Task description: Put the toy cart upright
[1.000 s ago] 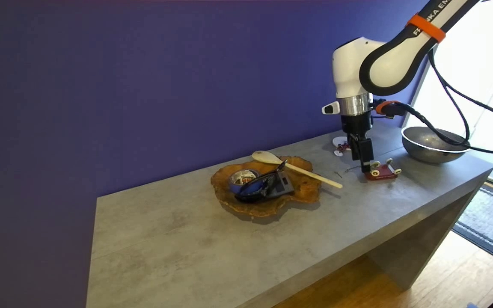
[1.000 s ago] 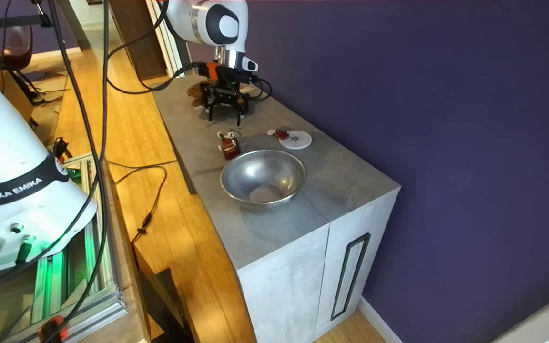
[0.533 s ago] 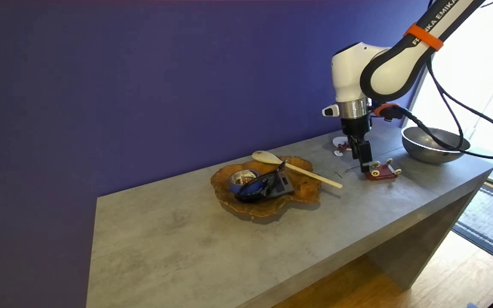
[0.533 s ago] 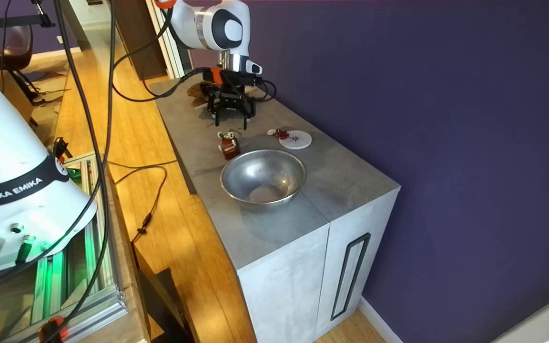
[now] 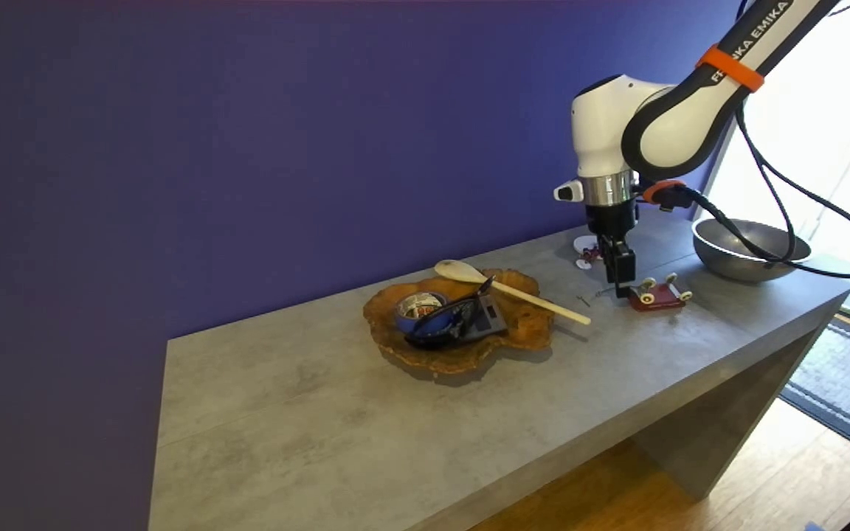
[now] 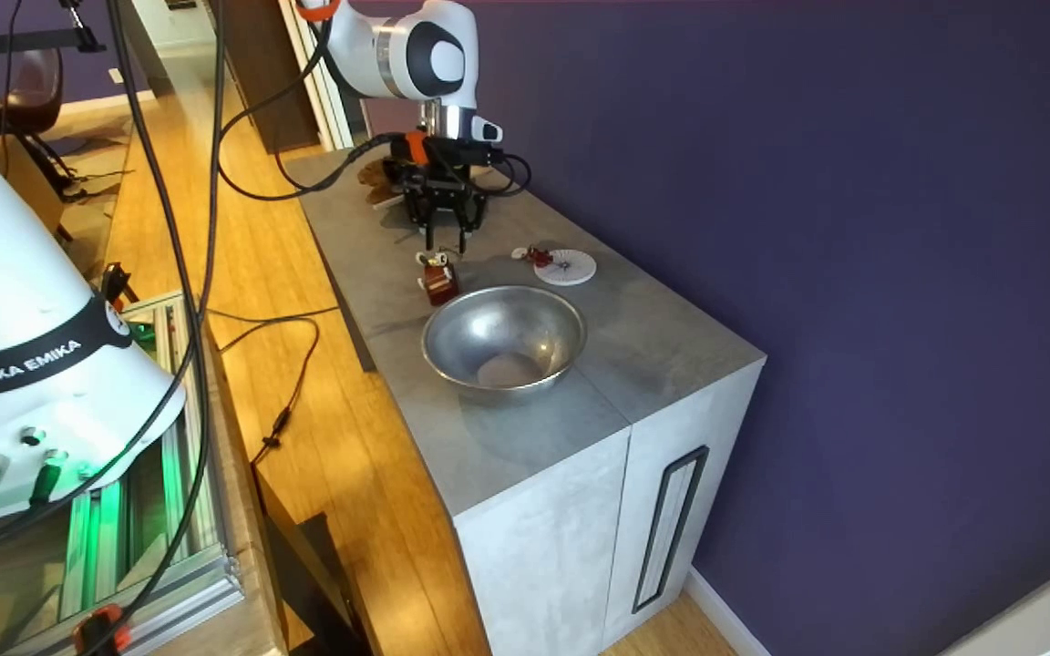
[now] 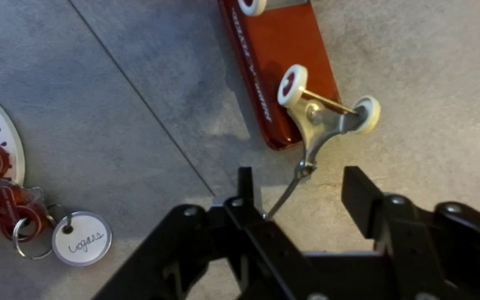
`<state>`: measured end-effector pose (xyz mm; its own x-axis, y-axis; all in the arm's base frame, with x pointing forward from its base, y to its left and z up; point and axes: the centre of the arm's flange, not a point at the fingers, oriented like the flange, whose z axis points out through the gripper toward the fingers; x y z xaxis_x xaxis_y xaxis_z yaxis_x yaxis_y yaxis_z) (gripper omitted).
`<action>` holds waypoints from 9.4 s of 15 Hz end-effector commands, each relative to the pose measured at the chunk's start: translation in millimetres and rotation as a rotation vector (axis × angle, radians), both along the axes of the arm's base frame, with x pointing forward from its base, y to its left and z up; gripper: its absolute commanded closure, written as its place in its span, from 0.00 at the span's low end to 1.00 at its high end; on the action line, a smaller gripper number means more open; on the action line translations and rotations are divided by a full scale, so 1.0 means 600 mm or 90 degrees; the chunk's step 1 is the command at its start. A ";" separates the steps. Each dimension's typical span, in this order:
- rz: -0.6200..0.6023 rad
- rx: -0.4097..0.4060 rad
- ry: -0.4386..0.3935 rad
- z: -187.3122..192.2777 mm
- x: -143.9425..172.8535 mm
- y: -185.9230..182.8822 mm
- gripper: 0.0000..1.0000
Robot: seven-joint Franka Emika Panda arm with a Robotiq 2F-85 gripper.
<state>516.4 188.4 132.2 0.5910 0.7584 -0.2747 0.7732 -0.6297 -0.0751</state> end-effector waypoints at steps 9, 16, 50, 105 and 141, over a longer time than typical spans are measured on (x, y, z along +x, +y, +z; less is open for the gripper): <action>-0.005 -0.019 0.003 0.003 -0.002 -0.026 0.98; -0.032 0.025 -0.037 0.072 -0.023 -0.086 0.98; 0.113 0.653 -0.296 0.126 -0.094 -0.172 0.98; 0.136 0.527 -0.279 0.030 -0.097 -0.314 0.98; -0.221 0.231 -0.324 0.313 -0.222 -0.184 0.00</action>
